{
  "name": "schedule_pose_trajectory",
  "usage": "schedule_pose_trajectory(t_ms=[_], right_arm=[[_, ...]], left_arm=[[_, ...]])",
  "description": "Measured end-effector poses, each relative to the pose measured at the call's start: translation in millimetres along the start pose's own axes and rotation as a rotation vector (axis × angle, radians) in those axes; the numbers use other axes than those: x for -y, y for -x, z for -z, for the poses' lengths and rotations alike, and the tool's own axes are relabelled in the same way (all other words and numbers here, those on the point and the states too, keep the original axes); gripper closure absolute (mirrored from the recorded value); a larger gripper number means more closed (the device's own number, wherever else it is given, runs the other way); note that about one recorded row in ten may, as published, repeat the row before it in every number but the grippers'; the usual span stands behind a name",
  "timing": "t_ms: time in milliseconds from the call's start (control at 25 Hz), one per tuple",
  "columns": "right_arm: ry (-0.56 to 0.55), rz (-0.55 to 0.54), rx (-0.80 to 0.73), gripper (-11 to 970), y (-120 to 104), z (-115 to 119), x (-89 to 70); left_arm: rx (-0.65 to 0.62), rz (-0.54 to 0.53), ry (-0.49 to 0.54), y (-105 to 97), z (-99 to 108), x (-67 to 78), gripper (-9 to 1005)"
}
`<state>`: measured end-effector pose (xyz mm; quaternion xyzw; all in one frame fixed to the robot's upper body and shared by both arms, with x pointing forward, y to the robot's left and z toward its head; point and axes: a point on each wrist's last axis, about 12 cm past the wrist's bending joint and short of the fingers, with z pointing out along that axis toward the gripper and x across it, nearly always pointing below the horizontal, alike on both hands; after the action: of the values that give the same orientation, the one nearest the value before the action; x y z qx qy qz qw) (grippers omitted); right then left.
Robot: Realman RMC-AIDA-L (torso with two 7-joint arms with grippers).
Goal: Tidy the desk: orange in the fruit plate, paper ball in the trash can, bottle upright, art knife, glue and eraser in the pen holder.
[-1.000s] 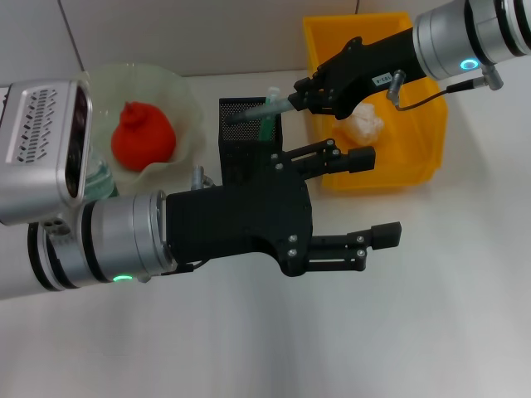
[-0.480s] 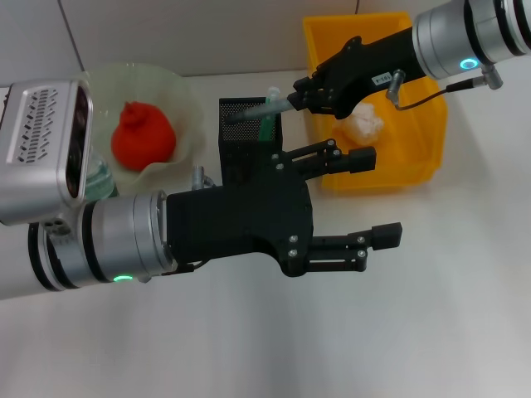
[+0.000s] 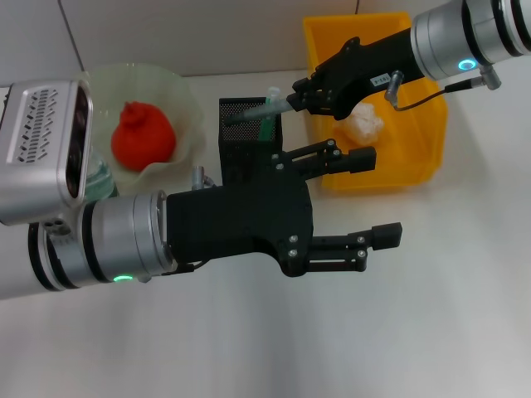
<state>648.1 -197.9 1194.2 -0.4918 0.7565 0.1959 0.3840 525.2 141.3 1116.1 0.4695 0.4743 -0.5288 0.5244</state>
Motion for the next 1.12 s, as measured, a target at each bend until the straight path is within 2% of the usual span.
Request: schedule_pose_trajectory(t_ms=[560, 1080, 1120], right_arm=[[0.015, 0.01, 0.0, 810, 3.5, 0.1, -2.1], [0.004, 0.031, 0.004, 416, 7.7, 0.7, -2.1], [0.004, 0.031, 0.004, 408, 7.7, 0.7, -2.1]], left_arm=[[-0.002, 0.0, -0.002, -0.2, 0.1, 0.2, 181], [-0.009, -0.002, -0.015, -0.1, -1.2, 0.5, 181], [-0.01, -0.002, -0.015, -0.1, -1.1, 0.4, 181]])
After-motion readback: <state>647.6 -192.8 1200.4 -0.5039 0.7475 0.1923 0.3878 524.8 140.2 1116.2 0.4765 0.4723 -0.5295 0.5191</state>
